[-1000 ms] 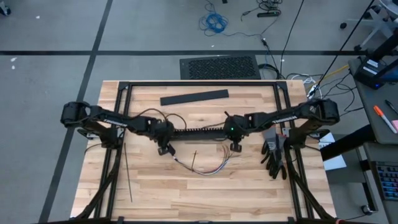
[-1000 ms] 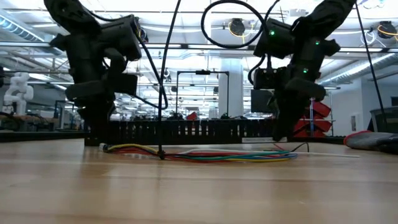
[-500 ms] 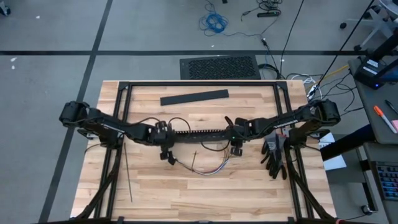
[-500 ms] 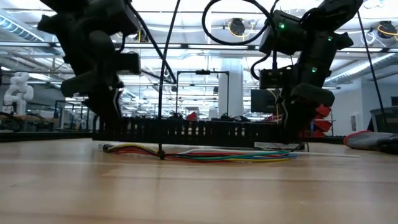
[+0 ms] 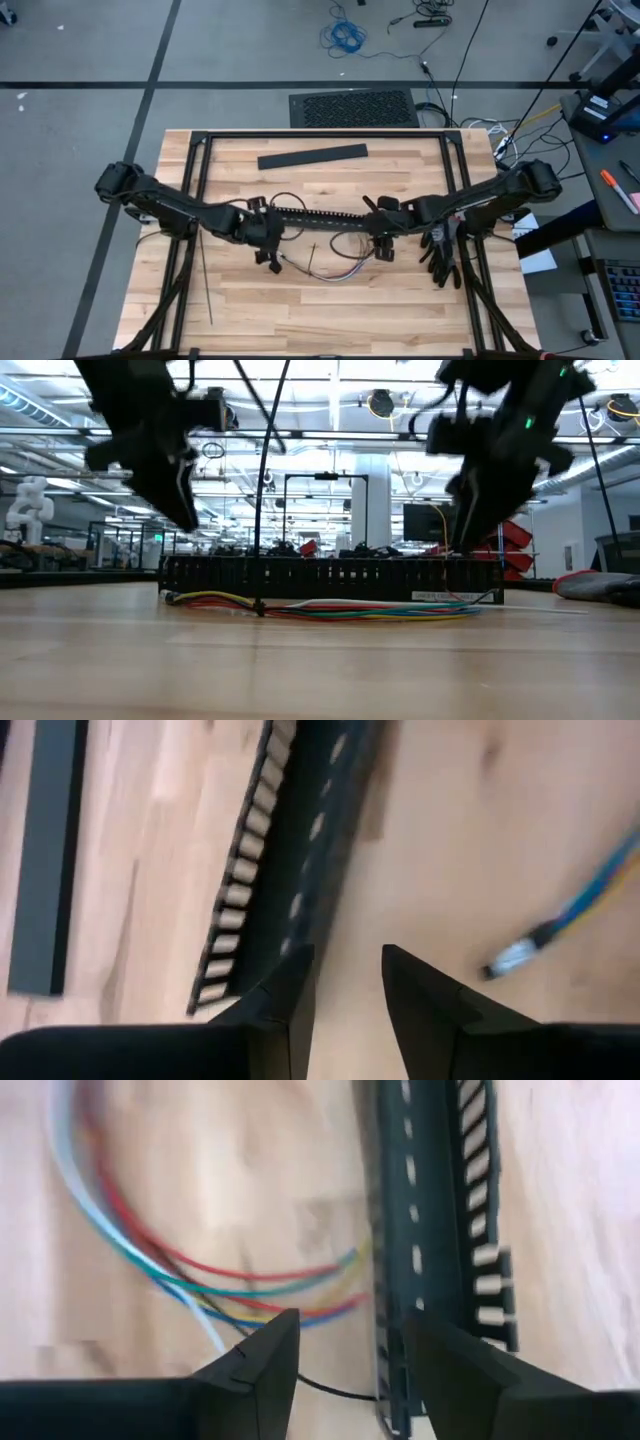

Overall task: Ziptie cables
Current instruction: Put the zip tied cable wires into the black cable duct

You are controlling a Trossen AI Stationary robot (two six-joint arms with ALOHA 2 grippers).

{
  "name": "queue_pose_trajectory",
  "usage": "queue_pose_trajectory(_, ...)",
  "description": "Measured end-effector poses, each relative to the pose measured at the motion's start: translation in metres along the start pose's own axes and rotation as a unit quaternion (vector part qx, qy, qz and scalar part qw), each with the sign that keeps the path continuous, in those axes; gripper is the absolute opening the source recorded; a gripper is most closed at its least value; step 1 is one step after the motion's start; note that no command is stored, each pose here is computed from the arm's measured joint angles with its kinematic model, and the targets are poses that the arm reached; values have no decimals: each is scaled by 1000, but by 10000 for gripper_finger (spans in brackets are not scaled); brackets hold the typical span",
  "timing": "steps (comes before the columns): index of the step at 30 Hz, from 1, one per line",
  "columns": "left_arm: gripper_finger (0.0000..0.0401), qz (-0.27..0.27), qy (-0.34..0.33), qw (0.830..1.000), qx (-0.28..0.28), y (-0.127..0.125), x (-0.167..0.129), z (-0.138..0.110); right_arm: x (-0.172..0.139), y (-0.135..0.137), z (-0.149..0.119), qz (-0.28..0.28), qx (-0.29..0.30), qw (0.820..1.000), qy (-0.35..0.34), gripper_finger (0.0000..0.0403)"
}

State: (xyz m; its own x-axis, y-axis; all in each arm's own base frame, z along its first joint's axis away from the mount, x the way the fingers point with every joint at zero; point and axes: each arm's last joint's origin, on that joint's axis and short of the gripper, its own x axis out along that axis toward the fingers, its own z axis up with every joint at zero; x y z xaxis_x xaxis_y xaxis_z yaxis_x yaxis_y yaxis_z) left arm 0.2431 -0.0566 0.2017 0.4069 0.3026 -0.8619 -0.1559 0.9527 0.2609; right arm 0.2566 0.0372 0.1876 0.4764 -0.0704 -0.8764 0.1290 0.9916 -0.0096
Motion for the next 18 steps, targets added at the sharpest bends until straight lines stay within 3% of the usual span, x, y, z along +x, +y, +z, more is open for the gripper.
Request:
queue_pose_trajectory(5, 118, -59, -50, 996, 52, -27, -21, 8, -33, 18, 5, 34, -18, 998, -55, 172)
queue_pose_trajectory(11, 118, -121, -88, 987, 59, -56, -33, 0, -52, 43, 5, 83, -42, 989, -115, 172)
queue_pose_trajectory(18, 119, -121, -96, 985, 71, -69, -12, -24, -54, 65, 12, 124, -53, 975, -175, 171)
